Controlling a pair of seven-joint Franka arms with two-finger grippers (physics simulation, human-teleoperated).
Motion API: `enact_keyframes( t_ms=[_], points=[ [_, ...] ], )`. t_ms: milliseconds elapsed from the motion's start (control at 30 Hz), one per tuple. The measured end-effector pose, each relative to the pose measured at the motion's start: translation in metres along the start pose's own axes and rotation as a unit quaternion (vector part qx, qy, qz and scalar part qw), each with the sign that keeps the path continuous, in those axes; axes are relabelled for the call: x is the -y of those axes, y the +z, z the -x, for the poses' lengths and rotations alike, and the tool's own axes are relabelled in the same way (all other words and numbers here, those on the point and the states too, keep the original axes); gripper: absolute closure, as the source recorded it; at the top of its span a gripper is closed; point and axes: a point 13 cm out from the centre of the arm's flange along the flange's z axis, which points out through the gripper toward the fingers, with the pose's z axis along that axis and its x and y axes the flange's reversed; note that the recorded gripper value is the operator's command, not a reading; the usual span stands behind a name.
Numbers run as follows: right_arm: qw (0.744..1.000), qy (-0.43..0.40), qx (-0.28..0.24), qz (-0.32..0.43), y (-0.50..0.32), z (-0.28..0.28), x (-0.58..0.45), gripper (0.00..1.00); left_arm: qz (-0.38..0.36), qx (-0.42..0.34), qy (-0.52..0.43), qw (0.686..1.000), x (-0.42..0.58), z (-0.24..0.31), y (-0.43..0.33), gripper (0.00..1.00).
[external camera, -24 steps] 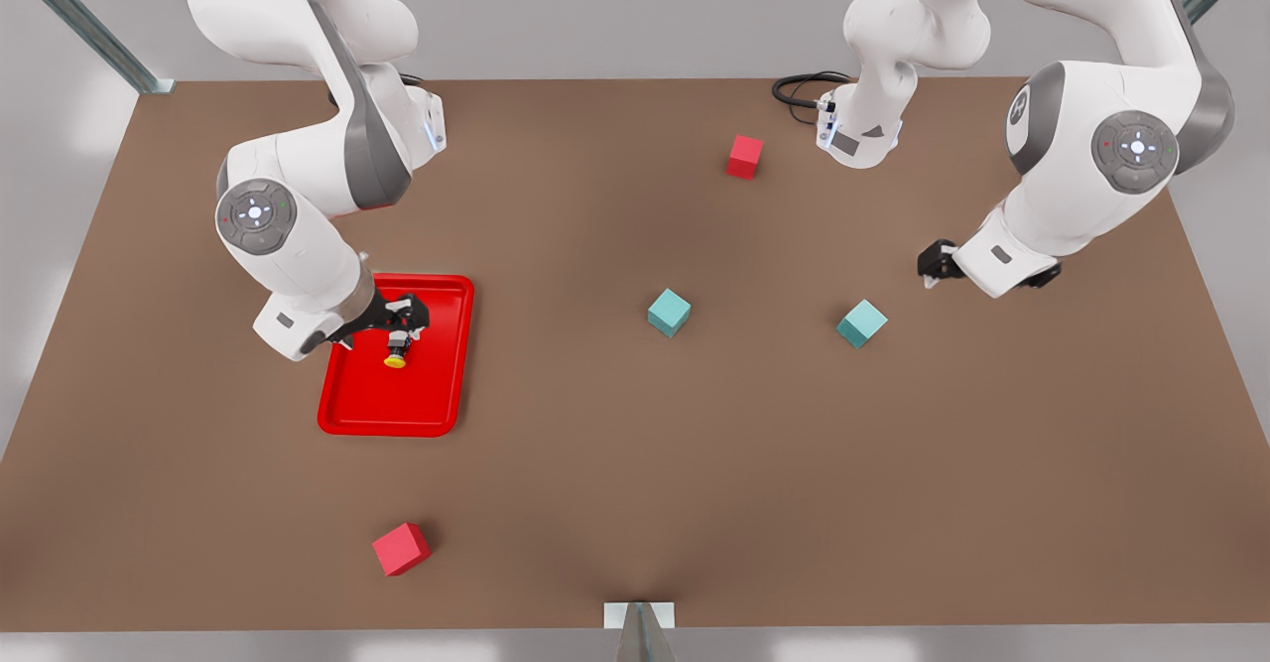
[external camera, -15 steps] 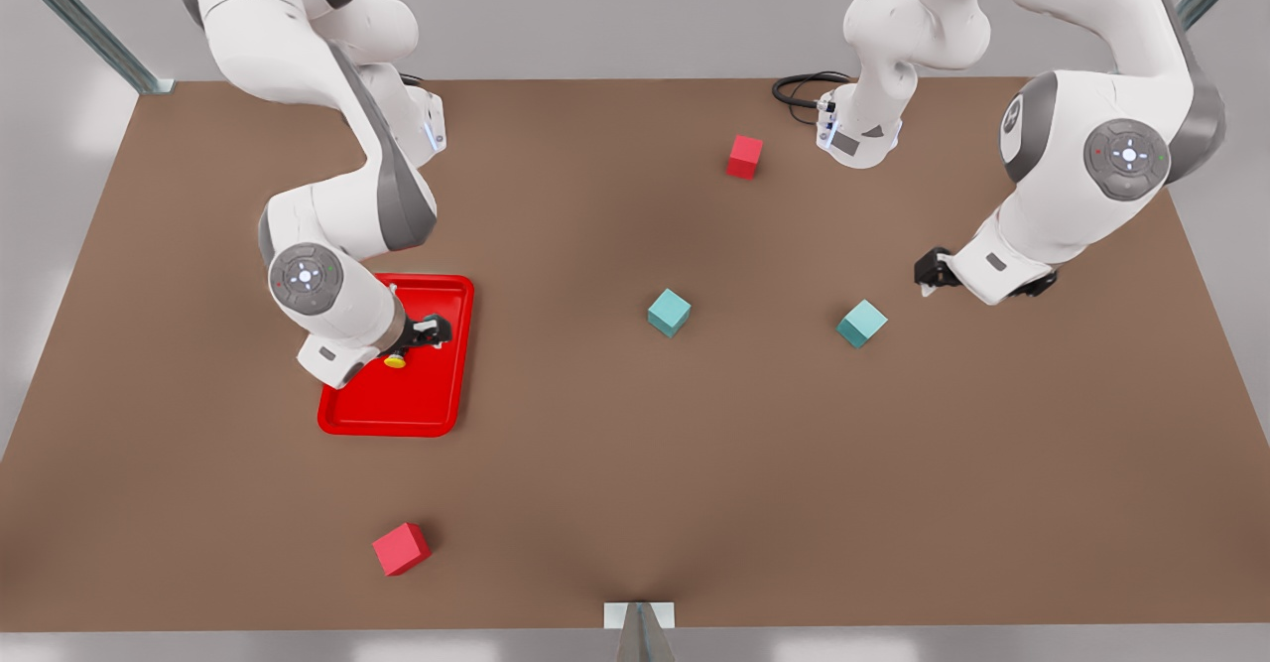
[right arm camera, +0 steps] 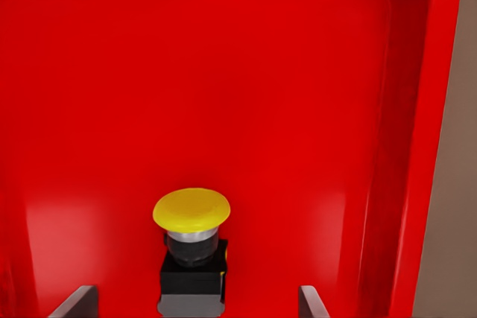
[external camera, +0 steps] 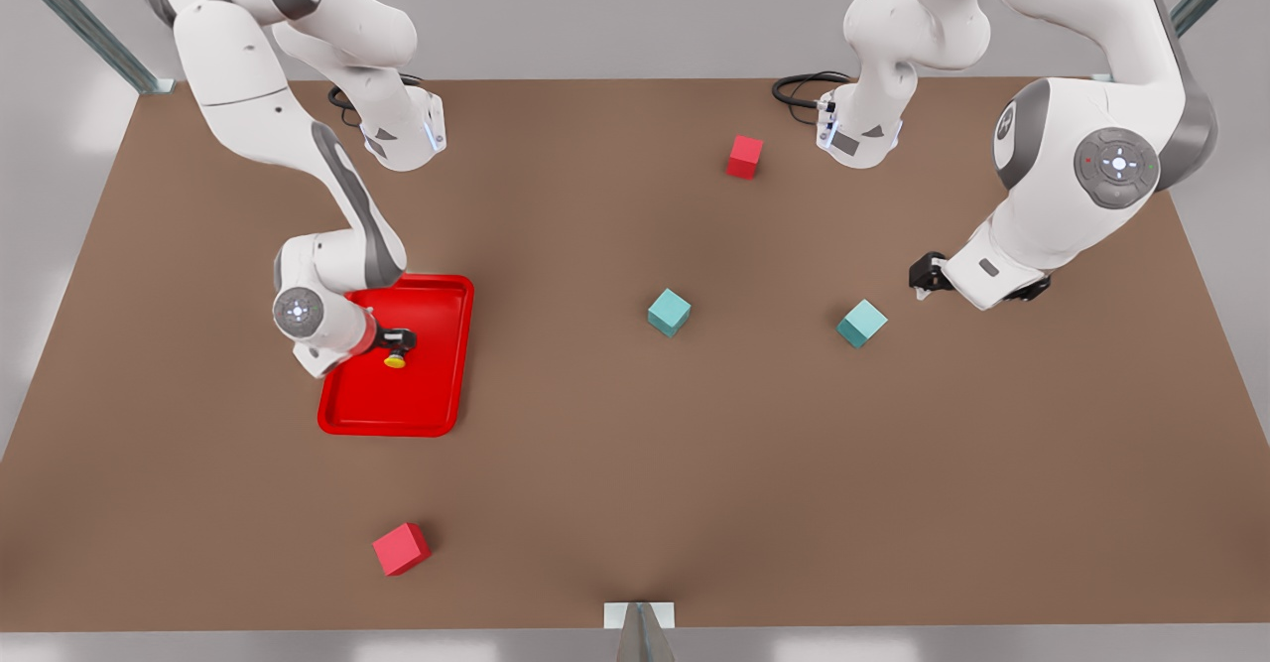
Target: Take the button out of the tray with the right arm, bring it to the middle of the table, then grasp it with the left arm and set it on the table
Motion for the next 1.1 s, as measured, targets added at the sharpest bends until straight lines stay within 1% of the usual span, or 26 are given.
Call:
enact_keyframes(
  t_ms=[100,233,500,967,1000,1033,1100],
  points=[
    [0.999,0.000,0.034,0.008,-0.005,0.006,-0.011,0.00,0.000,-0.001,0.000,1.000,0.000,0.001,0.001,0.00],
    [0.999,0.012,0.050,0.013,0.006,-0.005,-0.006,0.00,0.001,-0.004,-0.001,1.000,0.000,0.002,0.005,0.00],
    [0.996,0.026,0.079,0.024,0.020,-0.009,-0.009,0.00,0.001,-0.008,-0.001,1.000,0.001,0.003,0.011,0.00],
    [0.996,0.046,0.071,0.034,0.049,-0.011,-0.008,0.00,0.002,-0.012,-0.002,1.000,0.001,0.005,0.016,0.00],
    [0.996,0.046,0.070,0.034,0.050,-0.011,-0.008,0.04,0.002,-0.013,-0.002,1.000,0.001,0.005,0.017,0.00],
    [0.996,0.047,0.070,0.035,0.050,-0.011,-0.008,0.13,0.002,-0.014,-0.002,1.000,0.001,0.005,0.018,0.00],
    [0.996,0.048,0.070,0.035,0.050,-0.011,-0.008,0.26,0.002,-0.015,-0.002,1.000,0.001,0.005,0.019,0.00]
  ],
)
